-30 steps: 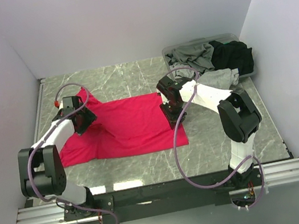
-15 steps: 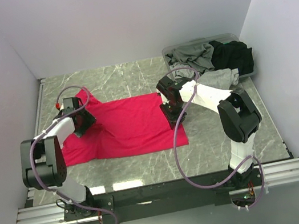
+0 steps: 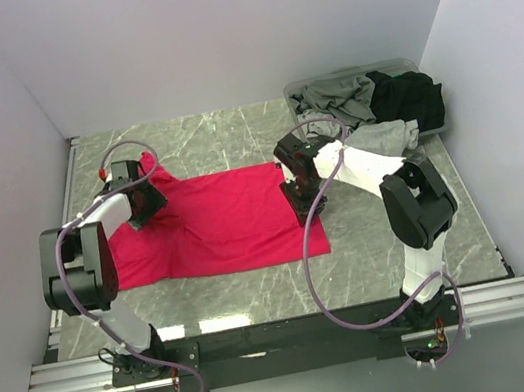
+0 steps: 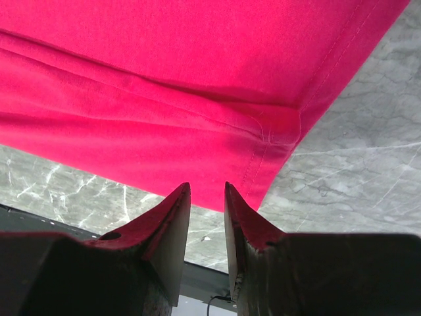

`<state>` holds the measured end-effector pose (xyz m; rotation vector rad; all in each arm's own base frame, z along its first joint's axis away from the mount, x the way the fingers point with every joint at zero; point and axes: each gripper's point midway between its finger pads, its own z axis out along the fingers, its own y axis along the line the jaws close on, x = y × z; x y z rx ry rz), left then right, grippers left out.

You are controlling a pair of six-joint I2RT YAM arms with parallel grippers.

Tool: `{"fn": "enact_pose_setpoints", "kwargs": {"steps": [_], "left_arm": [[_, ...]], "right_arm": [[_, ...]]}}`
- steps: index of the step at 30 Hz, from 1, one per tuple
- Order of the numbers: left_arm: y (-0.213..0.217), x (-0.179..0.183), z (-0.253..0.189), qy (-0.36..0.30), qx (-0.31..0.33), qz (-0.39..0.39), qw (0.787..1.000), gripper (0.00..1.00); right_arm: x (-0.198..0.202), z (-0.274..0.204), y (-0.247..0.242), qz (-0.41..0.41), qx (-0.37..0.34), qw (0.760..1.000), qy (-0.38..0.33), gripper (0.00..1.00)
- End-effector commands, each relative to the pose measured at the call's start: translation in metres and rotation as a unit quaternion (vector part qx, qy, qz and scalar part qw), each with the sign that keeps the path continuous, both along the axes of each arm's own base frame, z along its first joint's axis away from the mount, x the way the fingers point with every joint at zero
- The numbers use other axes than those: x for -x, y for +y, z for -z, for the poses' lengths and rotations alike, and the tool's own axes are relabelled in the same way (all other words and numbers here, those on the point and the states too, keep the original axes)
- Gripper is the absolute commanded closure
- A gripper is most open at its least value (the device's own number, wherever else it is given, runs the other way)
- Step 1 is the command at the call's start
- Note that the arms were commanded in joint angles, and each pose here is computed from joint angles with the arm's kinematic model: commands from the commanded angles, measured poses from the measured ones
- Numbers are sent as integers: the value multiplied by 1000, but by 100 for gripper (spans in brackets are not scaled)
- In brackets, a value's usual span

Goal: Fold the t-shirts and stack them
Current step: Fold the tshirt

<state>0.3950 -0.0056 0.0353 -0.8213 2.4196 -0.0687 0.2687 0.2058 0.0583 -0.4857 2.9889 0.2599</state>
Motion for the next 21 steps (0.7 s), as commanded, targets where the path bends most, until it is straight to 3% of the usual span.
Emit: {"fn": "enact_pose_setpoints", "kwargs": {"steps": [1, 14, 21], "left_arm": [[5, -19, -11, -24, -14, 4, 1000, 30], [-4, -51, -21, -48, 0, 24, 999, 31], [-29, -57, -27, -71, 24, 54, 996, 31]], "right_arm": [[-5, -5, 3, -10, 4, 1000, -7, 65], [-5, -4, 3, -10, 7, 1000, -3, 65], [-5, -3, 3, -9, 8, 1000, -3, 65]]}}
